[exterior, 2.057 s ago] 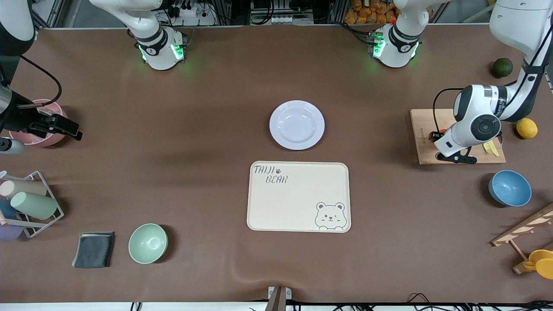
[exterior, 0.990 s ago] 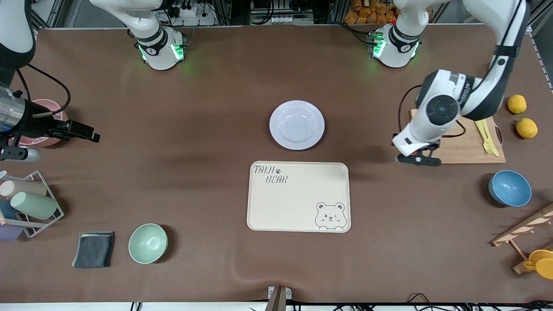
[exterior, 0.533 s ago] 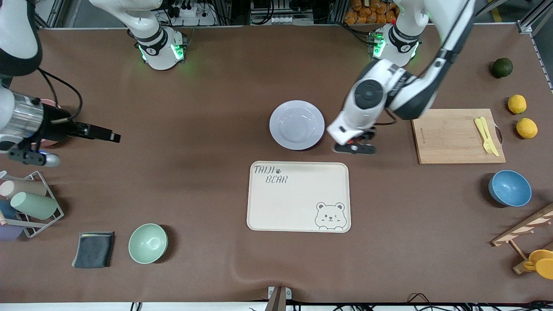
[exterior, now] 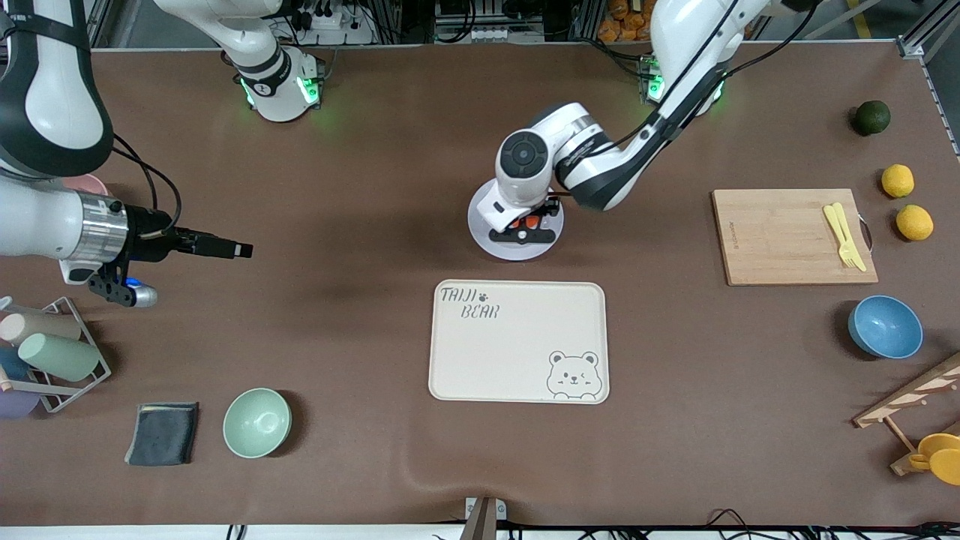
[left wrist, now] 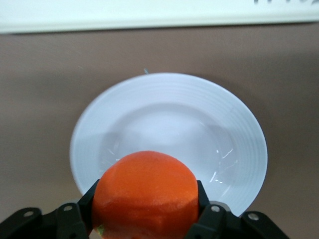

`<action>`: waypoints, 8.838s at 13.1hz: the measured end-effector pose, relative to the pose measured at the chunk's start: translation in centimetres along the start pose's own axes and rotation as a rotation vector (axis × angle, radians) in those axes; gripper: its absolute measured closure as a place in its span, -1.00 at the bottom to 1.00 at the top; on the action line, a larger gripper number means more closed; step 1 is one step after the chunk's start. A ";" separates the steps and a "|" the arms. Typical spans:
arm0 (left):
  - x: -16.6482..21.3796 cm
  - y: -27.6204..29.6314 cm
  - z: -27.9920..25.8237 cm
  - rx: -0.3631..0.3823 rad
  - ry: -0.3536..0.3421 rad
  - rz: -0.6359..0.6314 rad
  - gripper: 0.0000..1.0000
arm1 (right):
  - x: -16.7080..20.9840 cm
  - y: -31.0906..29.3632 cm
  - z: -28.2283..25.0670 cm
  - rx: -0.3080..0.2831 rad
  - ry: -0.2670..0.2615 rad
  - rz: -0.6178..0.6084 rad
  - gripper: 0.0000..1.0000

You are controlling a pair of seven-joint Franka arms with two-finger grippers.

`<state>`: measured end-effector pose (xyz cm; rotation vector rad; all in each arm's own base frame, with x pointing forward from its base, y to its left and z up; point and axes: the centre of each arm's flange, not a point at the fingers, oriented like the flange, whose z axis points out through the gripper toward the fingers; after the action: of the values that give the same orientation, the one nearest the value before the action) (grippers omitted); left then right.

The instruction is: Place orange and plate with both arms

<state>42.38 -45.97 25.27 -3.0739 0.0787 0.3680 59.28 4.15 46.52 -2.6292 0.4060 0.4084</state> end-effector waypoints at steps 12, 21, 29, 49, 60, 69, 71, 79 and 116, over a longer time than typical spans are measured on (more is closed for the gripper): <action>1.5 2.5 4.0 0.035 -0.007 -0.041 -0.98 | 0.6 3.7 6.3 0.271 -0.093 0.090 -1.00; 10.3 -14.1 -17.8 0.040 0.260 -0.204 -1.00 | -1.1 1.5 16.2 0.484 -0.056 0.076 -1.00; 8.0 -34.7 -29.1 0.065 0.182 -0.042 -1.00 | -10.3 -7.1 32.0 0.602 0.039 -0.011 -1.00; -0.4 -42.6 -37.1 -0.014 0.226 -0.005 -1.00 | -16.3 -5.8 49.8 0.680 0.132 -0.102 -0.24; -0.3 -42.5 -37.2 -0.022 0.236 -0.005 -1.00 | -16.7 -8.8 48.5 0.753 0.154 -0.104 0.90; -0.6 -42.3 -36.8 -0.019 0.200 -0.001 -1.00 | -14.0 -14.5 42.8 0.947 0.251 0.017 0.90; -0.7 -41.9 -36.9 -0.018 0.201 0.007 -1.00 | -11.7 -14.9 41.3 0.951 0.295 0.048 0.90; -1.8 -41.2 -37.7 -0.014 0.210 0.007 -1.00 | -3.2 -15.6 45.8 0.914 0.371 0.107 0.90; -0.8 -38.5 -38.7 -0.050 0.246 0.050 -1.00 | 10.9 -10.2 26.6 0.395 0.152 0.081 -0.37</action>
<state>52.81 -9.43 64.54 -3.1552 0.1576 -0.0081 67.01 23.01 23.80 -2.2688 0.5798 0.1340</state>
